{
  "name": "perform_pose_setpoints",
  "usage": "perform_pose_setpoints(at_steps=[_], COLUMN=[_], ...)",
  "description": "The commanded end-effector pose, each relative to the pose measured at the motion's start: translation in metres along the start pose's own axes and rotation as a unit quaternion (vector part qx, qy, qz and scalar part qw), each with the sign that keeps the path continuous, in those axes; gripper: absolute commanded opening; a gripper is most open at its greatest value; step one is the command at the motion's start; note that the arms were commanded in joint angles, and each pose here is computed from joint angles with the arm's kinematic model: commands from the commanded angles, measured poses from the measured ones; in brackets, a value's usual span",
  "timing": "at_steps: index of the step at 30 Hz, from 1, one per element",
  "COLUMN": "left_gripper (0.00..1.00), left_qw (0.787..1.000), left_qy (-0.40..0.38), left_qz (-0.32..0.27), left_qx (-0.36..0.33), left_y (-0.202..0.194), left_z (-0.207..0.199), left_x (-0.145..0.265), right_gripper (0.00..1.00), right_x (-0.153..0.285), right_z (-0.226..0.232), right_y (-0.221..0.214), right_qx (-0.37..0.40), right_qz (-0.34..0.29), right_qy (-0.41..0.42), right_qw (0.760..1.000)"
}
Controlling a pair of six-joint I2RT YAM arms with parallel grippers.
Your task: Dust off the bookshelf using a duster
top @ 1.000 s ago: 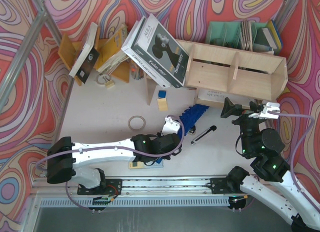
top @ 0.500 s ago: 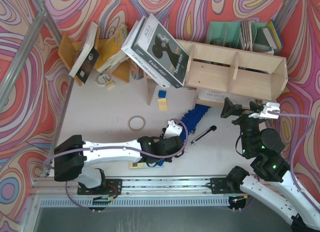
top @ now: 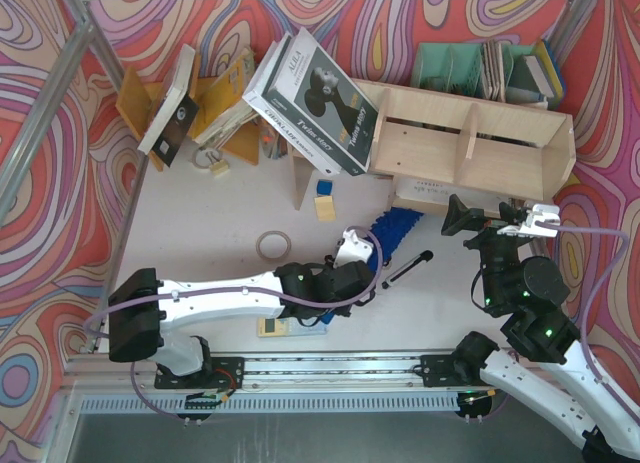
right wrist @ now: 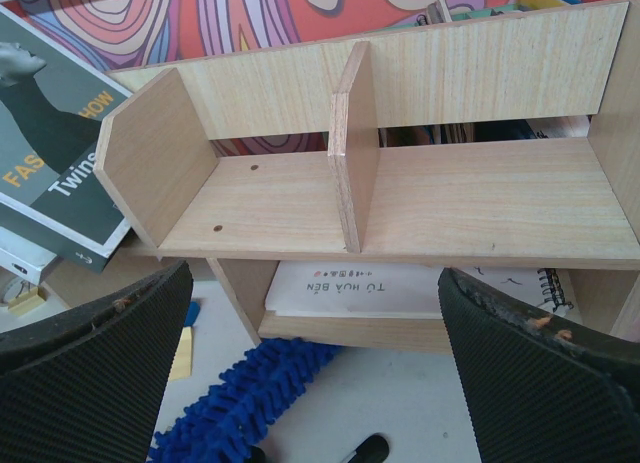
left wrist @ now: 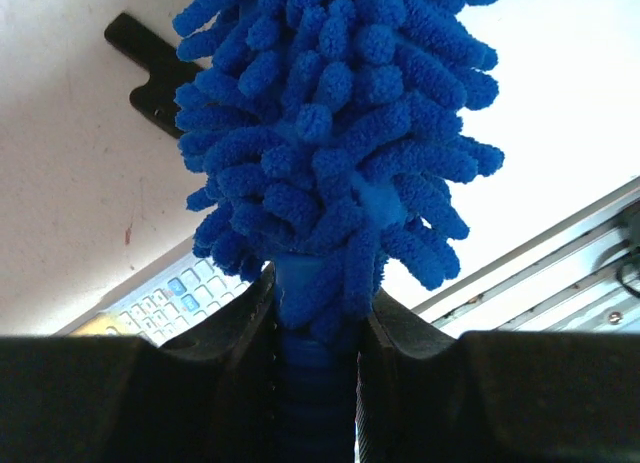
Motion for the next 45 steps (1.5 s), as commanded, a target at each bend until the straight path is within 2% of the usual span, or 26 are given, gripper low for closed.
perform_pose_setpoints(at_steps=[1, 17, 25, 32, 38, 45], left_gripper=[0.00, 0.00, 0.00, 0.00, 0.00, 0.00], left_qw=[0.999, 0.994, 0.988, 0.983, 0.983, 0.985], left_qy=[-0.009, -0.094, -0.115, -0.126, -0.107, -0.093], left_qz=[-0.052, 0.002, 0.035, 0.059, 0.088, 0.094], left_qx=[0.005, -0.058, -0.097, -0.120, -0.122, -0.109], left_y=[0.031, 0.030, 0.023, 0.011, -0.005, -0.021], left_z=[-0.016, -0.093, -0.118, -0.120, -0.103, -0.088], left_x=[0.002, -0.037, -0.046, -0.044, -0.044, -0.050], right_gripper=[0.99, 0.99, 0.99, 0.99, 0.99, 0.99], right_x=[0.001, 0.001, 0.000, 0.000, -0.001, -0.001], right_z=[-0.004, -0.004, -0.003, -0.002, -0.003, -0.002], right_y=[0.003, 0.003, 0.003, 0.002, 0.002, 0.002], right_qx=[-0.002, -0.001, -0.001, 0.001, 0.001, 0.001], right_qz=[-0.008, -0.008, -0.009, -0.008, -0.008, -0.009], right_qy=[-0.009, -0.009, -0.008, -0.007, -0.008, -0.008], right_qw=[1.000, 1.000, 1.000, 1.000, 1.000, 1.000])
Point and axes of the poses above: each gripper's point midway between its finger pads, its own x axis back along the fingers, its own z axis along the line the jaws close on, y = z × x, the point moved 3 cm from there along x, back along the fingers, and after that the axes turned 10 degrees about x, right-handed, at the moved point
